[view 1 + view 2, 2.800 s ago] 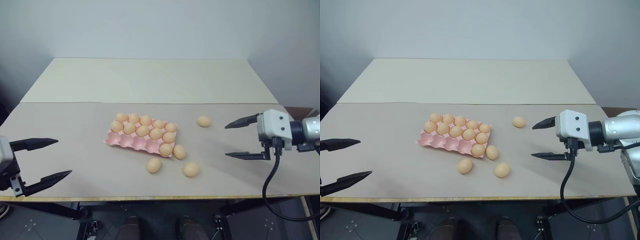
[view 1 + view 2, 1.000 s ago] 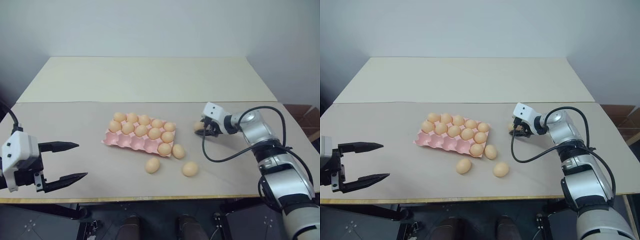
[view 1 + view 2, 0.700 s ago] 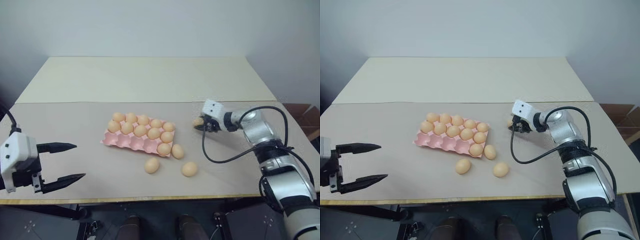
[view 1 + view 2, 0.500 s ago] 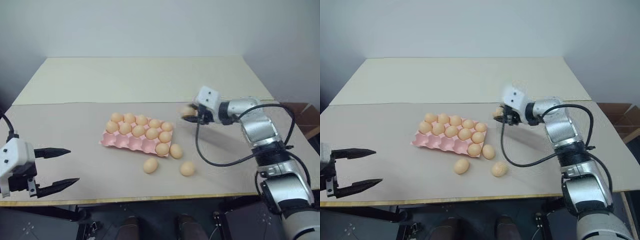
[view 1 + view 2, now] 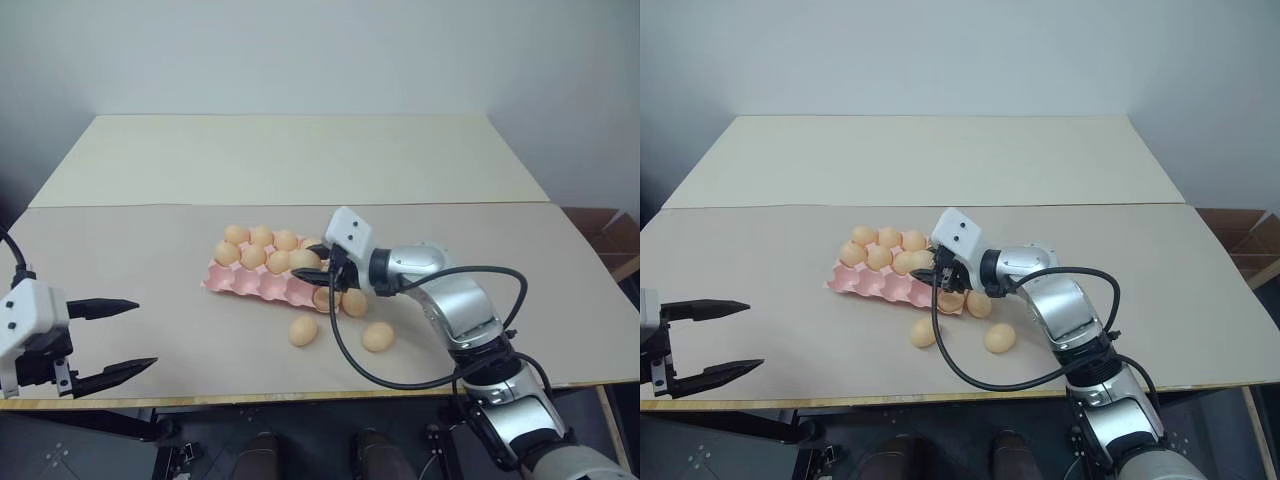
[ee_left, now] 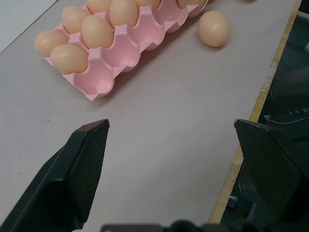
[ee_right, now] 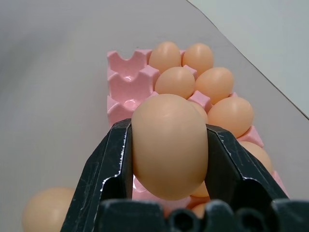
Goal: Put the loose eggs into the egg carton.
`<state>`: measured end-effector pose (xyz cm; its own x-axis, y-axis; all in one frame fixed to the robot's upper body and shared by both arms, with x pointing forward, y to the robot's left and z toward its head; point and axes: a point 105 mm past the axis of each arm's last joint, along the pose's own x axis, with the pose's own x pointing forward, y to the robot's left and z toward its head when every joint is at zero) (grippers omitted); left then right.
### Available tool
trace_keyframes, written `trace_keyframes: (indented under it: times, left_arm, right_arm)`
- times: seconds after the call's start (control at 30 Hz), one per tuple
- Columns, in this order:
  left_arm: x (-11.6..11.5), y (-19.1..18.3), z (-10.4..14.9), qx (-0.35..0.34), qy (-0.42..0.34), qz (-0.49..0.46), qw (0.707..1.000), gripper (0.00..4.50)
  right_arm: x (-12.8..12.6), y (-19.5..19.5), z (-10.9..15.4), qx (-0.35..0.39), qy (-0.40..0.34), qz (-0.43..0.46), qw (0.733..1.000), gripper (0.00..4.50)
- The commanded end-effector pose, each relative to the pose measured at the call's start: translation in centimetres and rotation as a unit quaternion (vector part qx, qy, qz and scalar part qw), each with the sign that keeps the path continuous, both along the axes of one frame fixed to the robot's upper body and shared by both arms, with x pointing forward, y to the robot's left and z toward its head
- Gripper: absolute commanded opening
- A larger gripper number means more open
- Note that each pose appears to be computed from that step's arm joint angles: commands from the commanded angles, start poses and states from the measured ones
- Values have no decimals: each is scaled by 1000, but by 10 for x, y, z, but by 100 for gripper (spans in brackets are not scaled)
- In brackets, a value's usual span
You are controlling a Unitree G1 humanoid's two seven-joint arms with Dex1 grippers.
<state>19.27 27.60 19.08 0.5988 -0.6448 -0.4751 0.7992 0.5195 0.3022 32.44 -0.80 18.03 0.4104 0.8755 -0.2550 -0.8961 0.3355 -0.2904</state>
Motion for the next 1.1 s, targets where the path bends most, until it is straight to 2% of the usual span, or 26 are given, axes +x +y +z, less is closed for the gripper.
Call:
trace_keyframes:
  times: [0.03,0.17,0.43,0.73,0.87,1.1]
  left_arm:
    - [-2,1,9,14,-23,-3,1000,450]
    - [-2,0,9,15,-23,-2,1000,450]
    - [-4,-1,9,14,-22,-1,1000,450]
    - [-1,-5,7,10,-24,-9,1000,450]
    - [1,-7,9,9,-28,-16,999,450]
    - [4,-11,9,0,-30,-32,999,450]
  right_arm:
    - [-8,10,8,10,-23,26,999,188]
    - [-8,20,2,8,-21,36,999,188]
    - [0,20,-5,-3,-40,23,999,447]
    - [-8,2,9,-15,-72,31,997,447]
    - [-21,-33,15,-47,-69,40,996,447]
    - [-56,-106,13,-131,5,53,990,447]
